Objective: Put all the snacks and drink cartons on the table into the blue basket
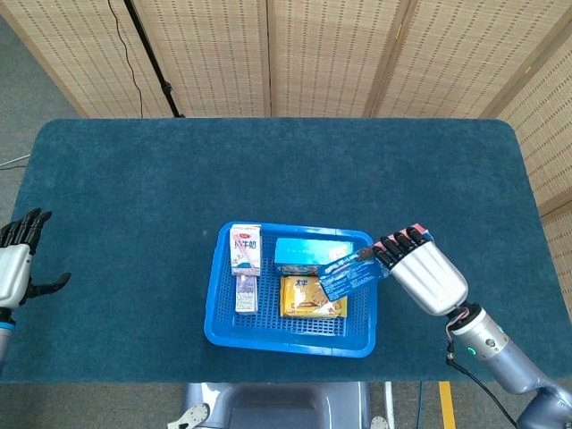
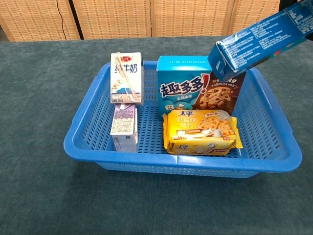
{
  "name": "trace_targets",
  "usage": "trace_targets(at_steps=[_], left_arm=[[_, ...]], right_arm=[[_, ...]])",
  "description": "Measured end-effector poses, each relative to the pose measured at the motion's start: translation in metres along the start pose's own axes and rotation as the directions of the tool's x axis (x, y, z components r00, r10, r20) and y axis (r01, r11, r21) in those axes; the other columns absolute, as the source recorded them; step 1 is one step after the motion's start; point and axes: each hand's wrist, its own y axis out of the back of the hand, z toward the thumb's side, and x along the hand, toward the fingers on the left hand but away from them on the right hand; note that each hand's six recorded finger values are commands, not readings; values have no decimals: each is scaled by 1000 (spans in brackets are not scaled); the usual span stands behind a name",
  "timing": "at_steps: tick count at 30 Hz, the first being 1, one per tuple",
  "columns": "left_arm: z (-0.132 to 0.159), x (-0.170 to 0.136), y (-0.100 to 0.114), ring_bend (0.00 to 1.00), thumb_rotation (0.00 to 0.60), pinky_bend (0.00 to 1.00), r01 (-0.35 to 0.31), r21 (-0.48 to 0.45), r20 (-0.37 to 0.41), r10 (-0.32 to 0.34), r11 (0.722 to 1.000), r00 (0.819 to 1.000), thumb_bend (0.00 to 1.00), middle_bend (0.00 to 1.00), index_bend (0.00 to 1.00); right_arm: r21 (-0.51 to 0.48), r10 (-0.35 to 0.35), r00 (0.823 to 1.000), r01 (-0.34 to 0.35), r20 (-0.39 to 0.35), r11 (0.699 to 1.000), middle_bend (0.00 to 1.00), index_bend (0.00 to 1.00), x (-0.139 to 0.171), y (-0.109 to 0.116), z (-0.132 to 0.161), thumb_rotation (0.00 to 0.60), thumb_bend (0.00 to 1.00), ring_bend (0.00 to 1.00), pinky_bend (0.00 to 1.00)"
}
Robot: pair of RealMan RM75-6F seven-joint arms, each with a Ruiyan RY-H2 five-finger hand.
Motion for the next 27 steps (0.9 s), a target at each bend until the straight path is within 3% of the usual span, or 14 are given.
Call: trace_targets(at_steps=[9, 21, 27], left_arm=[[2, 1, -3, 0, 600, 0, 10, 7, 4, -10, 1000, 1000, 206, 0, 0], [0, 2, -3, 0, 600, 0, 17, 6, 0, -17, 1000, 1000, 206, 0, 0], [-1, 3, -4, 0, 600, 0, 21, 3, -5, -21, 1000, 1000, 206, 0, 0]], right_arm=[[-8, 33, 998, -34, -55, 999, 629, 608, 3, -7, 32, 600, 725, 582, 586], [-40, 38, 991, -43, -125, 998, 631, 605, -25, -5, 79, 600, 727, 588, 595], [-60, 23, 978, -36, -207, 998, 631, 604, -39, -1, 112, 600, 727, 588, 595]])
